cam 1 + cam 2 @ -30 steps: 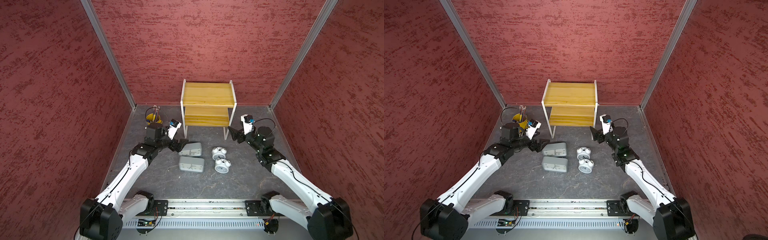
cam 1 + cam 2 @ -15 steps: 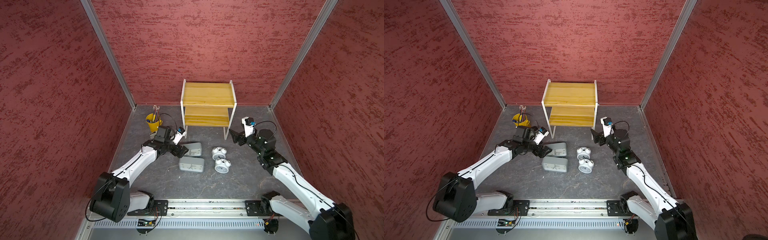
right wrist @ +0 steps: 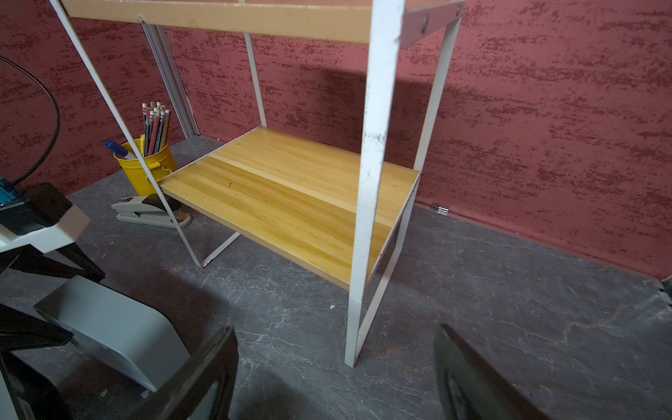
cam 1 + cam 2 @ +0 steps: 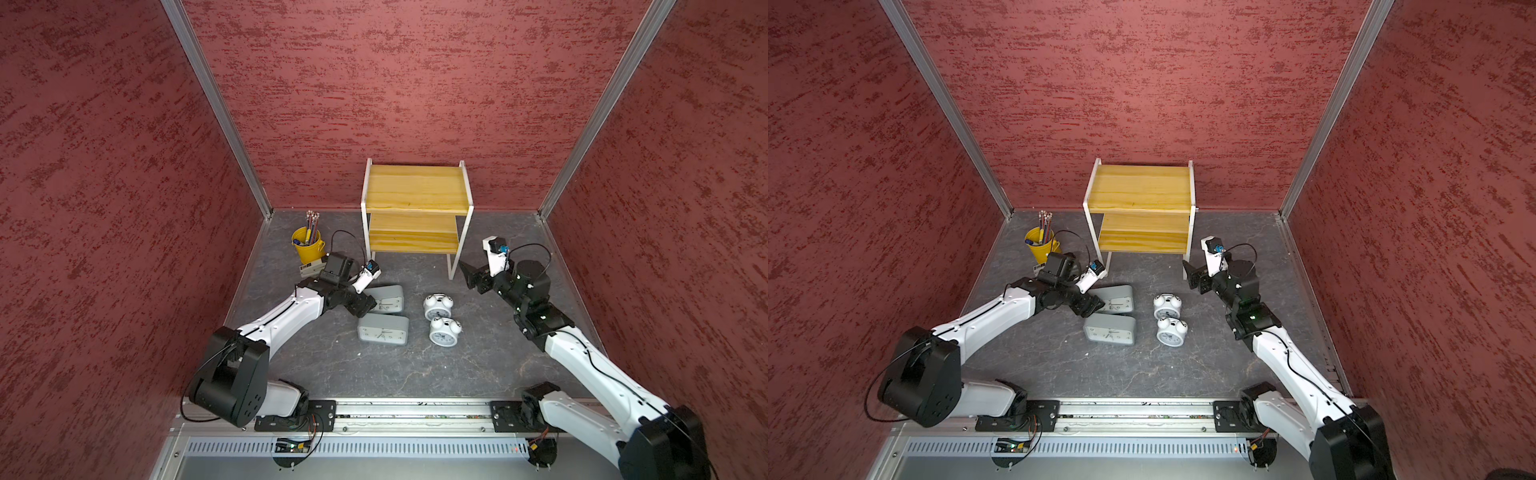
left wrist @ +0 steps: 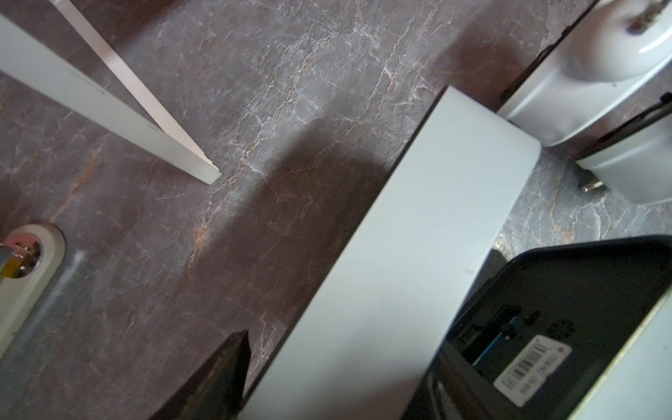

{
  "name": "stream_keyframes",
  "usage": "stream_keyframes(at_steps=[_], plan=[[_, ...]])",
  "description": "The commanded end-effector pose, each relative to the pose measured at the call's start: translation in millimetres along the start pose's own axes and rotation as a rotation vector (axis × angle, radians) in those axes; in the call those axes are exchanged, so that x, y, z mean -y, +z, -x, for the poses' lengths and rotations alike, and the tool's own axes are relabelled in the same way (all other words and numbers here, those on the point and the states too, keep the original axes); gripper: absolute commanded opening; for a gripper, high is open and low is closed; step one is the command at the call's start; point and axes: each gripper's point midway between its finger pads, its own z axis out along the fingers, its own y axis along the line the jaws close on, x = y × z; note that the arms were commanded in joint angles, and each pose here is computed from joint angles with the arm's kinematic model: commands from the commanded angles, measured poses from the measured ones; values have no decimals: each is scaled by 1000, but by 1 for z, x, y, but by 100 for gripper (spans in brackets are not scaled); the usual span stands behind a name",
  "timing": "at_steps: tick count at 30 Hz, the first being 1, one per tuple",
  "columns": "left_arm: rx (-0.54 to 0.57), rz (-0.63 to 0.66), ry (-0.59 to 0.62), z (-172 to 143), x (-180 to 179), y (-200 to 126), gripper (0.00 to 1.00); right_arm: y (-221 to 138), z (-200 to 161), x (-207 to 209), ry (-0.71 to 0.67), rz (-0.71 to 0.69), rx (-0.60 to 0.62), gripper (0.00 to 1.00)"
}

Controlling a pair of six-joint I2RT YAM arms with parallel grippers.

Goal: Place the alarm clocks on the shelf by style
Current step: Pick up the alarm from the center of the board.

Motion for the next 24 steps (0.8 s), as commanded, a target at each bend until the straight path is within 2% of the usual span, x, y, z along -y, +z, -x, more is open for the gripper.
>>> stream_keyframes(at_steps=[1, 6, 10, 13, 19, 24], plan=[[9, 21, 54, 11, 0, 1, 66, 0, -2, 2, -9, -17, 0, 86], [-1, 21, 94, 13, 6, -1, 41, -1, -1, 2, -16, -20, 3, 86], [11, 45, 118, 21, 7, -13, 31, -4, 3, 0, -18, -10, 15, 86], [29, 78, 140, 32, 7, -30, 28, -7, 9, -5, -19, 18, 29, 86], [82, 87, 165, 57, 12, -74, 28, -15, 26, -23, -23, 121, 48, 86], [118, -27, 233, 73, 38, -106, 28, -23, 44, -53, -42, 301, 67, 86]])
